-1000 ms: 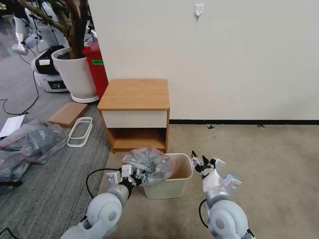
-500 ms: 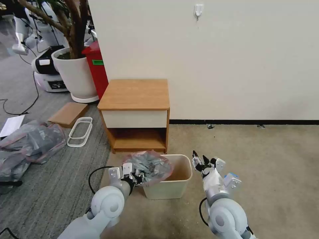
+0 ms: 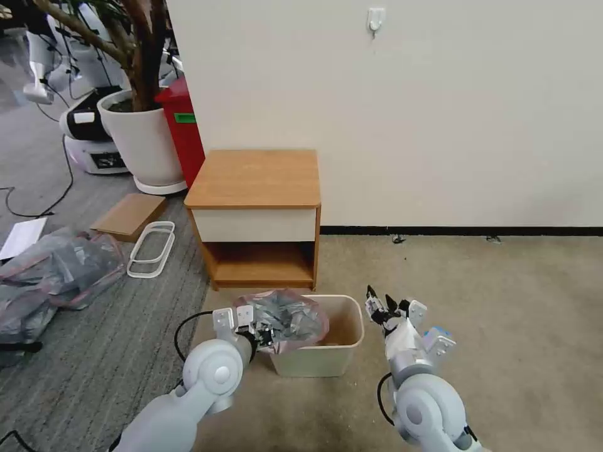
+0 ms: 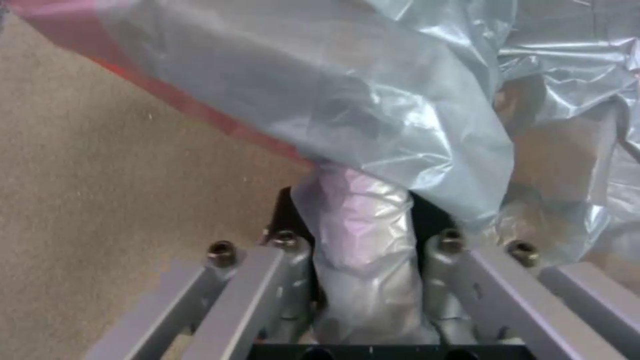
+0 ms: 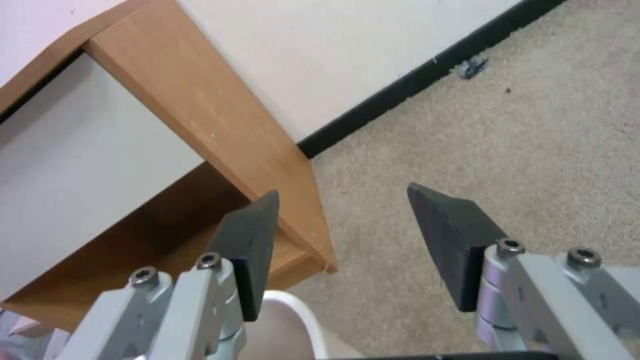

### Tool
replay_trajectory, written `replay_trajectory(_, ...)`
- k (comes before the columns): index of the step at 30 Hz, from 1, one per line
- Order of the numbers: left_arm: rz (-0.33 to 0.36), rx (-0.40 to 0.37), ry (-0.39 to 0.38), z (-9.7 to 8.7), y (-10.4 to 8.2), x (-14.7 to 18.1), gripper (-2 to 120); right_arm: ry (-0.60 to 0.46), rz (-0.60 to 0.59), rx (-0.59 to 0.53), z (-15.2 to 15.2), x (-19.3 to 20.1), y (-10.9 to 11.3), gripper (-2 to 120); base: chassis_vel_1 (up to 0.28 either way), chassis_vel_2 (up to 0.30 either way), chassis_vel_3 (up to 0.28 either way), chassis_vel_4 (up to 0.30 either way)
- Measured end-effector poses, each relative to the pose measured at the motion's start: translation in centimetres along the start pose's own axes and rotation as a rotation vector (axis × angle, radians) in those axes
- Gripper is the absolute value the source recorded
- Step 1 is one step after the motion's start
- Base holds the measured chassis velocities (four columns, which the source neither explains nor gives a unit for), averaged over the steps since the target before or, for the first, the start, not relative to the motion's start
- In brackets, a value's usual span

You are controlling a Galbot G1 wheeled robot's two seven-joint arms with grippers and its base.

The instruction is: Pick up the garbage bag from the table and place it over the trash can.

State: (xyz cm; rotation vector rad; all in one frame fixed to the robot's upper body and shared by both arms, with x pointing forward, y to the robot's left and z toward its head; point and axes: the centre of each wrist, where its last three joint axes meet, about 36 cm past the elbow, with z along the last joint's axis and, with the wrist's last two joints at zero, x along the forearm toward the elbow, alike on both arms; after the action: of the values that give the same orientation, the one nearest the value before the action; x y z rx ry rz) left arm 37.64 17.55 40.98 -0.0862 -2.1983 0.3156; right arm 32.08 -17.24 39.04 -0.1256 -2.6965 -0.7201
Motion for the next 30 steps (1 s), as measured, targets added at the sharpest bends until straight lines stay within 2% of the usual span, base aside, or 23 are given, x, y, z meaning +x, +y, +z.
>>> replay_trajectory(2,-0.003,-0.001,-0.002,-0.2,0.0,-0.1,11,-0.001,0.0,-0.001,0.0,0.0,0.0,53,0.0,0.0,0.0,0.0)
replay_trajectory(6,-0.001,0.001,-0.002,-0.4,0.0,-0.2,4,-0.008,-0.006,-0.002,-0.3,0.1,0.2,53,0.0,0.0,0.0,0.0)
replay_trajectory(13,0.002,0.004,-0.046,-0.7,0.7,0.1,4,-0.047,-0.066,0.0,-2.1,1.5,1.6,54,0.0,0.0,0.0,0.0)
replay_trajectory(16,0.006,-0.048,-0.131,-0.3,1.6,0.2,4,-0.043,-0.143,0.021,-3.4,3.3,2.6,57,0.0,0.0,0.0,0.0)
replay_trajectory(17,0.006,-0.048,-0.131,-0.3,1.6,0.2,4,-0.043,-0.143,0.021,-3.4,3.3,2.6,57,0.0,0.0,0.0,0.0)
replay_trajectory(19,0.025,-0.088,-0.192,0.1,2.3,0.2,4,0.008,-0.243,0.051,-4.0,5.2,3.3,59,0.0,0.0,0.0,0.0)
replay_trajectory(21,0.044,-0.128,-0.244,0.5,2.8,0.2,4,0.12,-0.337,0.061,-4.6,6.6,4.1,59,0.0,0.0,0.0,0.0)
replay_trajectory(23,0.047,-0.135,-0.253,0.5,2.9,0.2,3,0.147,-0.353,0.063,-4.7,6.8,4.2,59,0.0,0.0,0.0,0.0)
replay_trajectory(26,0.064,-0.163,-0.294,0.9,3.3,0.5,3,0.288,-0.422,0.07,-5.4,7.0,4.9,59,0.0,0.0,0.0,0.0)
replay_trajectory(27,0.064,-0.163,-0.294,0.9,3.3,0.5,3,0.288,-0.422,0.07,-5.4,7.0,4.9,59,0.0,0.0,0.0,0.0)
replay_trajectory(30,0.092,-0.186,-0.341,1.3,4.0,1.3,3,0.364,-0.464,0.111,-5.4,5.2,5.5,65,0.0,0.0,0.0,0.0)
